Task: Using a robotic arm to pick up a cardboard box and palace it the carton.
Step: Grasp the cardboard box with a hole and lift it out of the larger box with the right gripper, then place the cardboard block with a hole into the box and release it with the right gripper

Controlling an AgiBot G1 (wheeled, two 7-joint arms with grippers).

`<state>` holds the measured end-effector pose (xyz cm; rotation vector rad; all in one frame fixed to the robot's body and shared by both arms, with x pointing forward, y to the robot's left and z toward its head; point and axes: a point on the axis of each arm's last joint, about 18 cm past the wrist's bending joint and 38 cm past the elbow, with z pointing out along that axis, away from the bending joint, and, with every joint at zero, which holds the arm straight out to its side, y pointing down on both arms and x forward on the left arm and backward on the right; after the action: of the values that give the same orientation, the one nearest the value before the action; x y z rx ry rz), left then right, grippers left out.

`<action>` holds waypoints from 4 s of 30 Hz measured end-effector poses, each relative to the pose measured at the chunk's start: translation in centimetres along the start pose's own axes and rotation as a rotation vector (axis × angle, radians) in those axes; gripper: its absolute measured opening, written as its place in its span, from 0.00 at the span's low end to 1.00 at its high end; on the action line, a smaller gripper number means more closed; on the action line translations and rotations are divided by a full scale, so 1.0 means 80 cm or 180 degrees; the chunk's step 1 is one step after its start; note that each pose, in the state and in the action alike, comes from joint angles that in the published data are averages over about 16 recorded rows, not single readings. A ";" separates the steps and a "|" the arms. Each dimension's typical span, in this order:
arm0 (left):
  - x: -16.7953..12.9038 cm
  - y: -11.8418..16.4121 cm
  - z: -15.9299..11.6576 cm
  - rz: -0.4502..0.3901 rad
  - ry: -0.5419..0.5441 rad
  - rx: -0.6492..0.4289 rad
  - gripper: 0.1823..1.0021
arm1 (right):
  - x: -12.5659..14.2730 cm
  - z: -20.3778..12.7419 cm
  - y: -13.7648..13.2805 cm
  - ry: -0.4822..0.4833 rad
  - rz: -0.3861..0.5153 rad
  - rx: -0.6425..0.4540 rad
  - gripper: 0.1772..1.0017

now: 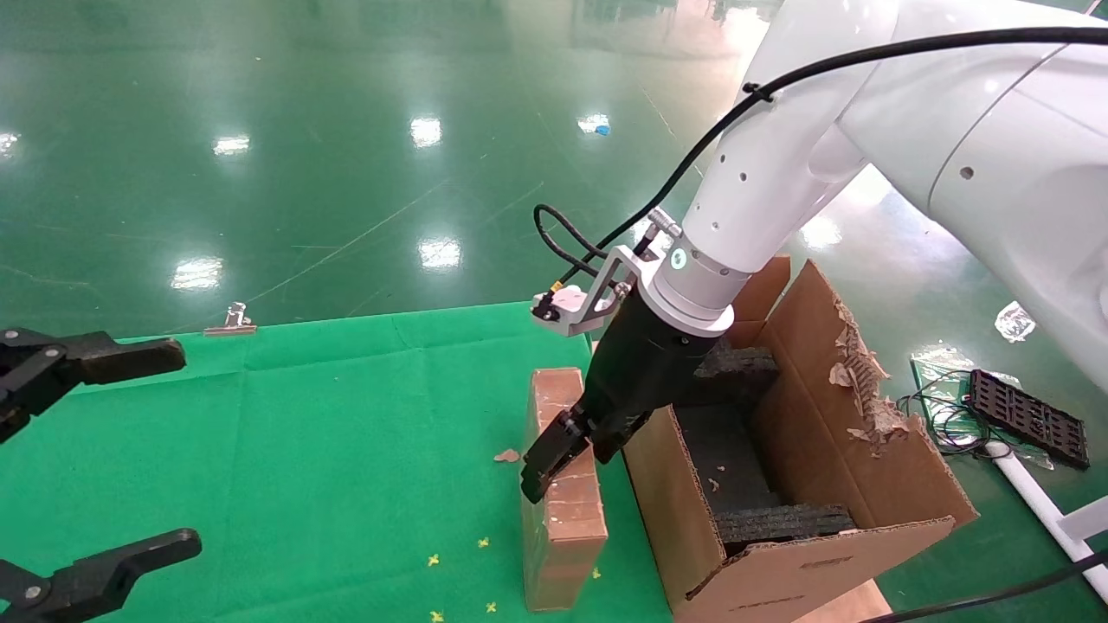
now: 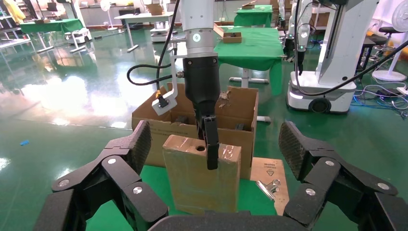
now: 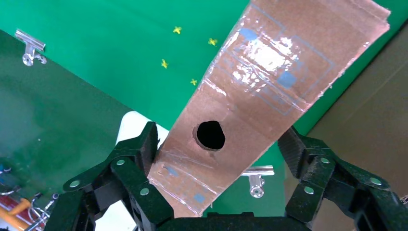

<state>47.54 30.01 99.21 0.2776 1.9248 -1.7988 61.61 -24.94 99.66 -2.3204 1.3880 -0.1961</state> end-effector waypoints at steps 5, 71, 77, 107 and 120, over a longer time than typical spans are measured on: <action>0.000 0.000 0.000 0.0000 0.0000 0.0000 0.95 | 0.002 0.001 0.002 0.0020 -0.0007 -0.0033 0.88; 0.000 0.000 0.000 0.0000 0.0000 0.0000 0.18 | 0.292 -0.146 0.195 0.1261 0.1527 0.0996 0.18; 0.000 0.000 0.000 0.0000 0.0000 0.0000 0.32 | 0.307 -0.110 0.198 0.1295 0.1558 0.0912 0.17; 0.000 0.000 0.000 0.0000 0.0000 0.0000 0.96 | 0.339 -0.086 0.169 0.1521 0.1374 0.1334 0.10; 0.000 0.000 0.000 0.0000 0.0000 0.0000 1.00 | 0.347 -0.003 0.183 0.1532 0.1331 0.1176 0.10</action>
<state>47.54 30.01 99.21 0.2776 1.9248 -1.7988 63.33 -55.06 90.98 -1.6980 1.8406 -0.8435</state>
